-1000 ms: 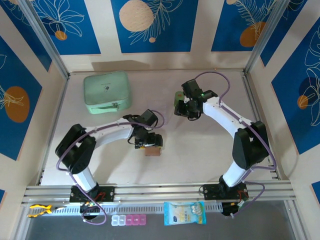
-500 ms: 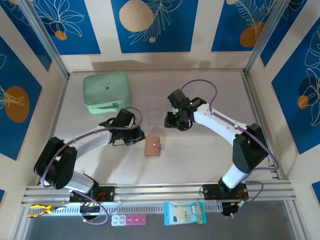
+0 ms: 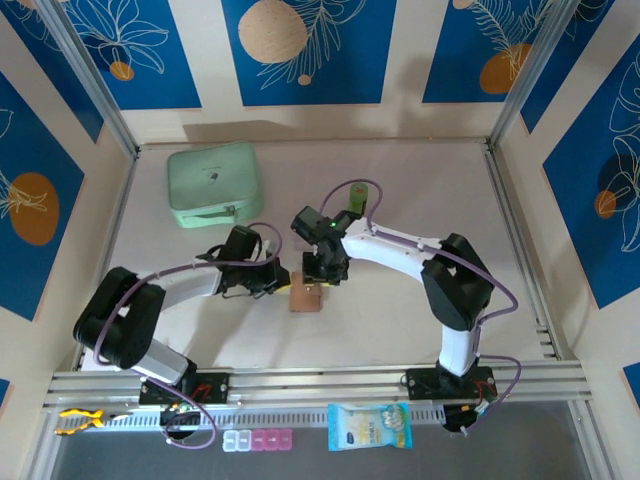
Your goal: Take the credit cards out of the card holder
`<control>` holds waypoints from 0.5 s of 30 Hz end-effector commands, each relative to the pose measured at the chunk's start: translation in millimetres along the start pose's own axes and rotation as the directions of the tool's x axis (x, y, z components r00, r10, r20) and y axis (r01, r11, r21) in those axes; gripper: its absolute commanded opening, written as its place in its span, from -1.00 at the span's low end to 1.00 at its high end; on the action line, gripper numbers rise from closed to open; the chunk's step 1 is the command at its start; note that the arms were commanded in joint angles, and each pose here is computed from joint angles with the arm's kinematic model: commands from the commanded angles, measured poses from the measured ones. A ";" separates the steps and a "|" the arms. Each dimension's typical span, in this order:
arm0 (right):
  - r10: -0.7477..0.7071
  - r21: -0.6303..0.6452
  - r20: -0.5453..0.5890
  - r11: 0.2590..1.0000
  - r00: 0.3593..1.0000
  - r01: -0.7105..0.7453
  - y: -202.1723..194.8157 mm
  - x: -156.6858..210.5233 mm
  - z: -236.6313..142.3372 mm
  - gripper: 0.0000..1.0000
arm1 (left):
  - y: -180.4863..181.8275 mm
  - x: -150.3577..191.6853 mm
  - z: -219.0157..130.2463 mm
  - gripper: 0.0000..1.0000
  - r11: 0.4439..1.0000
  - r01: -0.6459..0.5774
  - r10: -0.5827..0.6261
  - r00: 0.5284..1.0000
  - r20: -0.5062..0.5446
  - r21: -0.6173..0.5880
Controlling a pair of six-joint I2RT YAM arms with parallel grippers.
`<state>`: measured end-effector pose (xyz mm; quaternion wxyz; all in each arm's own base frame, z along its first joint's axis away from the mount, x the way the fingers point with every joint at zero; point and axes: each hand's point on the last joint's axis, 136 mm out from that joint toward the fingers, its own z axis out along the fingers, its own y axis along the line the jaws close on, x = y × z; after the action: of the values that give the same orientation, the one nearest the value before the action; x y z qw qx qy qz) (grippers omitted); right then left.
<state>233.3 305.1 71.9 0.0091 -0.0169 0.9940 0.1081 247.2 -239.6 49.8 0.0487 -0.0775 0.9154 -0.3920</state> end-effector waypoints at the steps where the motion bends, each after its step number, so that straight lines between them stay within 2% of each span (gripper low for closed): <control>1: 0.018 0.066 -0.014 0.998 1.000 -0.017 0.3 5.3 2.3 -0.24 | -0.3 4.2 3.7 -1.00 0.998 0.018 -0.016 1.000 -0.026 0.052; 15: 0.000 0.125 -0.055 0.992 0.998 0.007 12.8 2.6 27.7 -0.25 | 21.7 15.6 11.3 -1.00 0.994 0.098 -0.096 0.994 -0.058 0.041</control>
<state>234.0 323.0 48.3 -0.0084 -0.0254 0.9979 0.0586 237.5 -239.0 34.3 0.0243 -0.0965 0.9040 -0.4159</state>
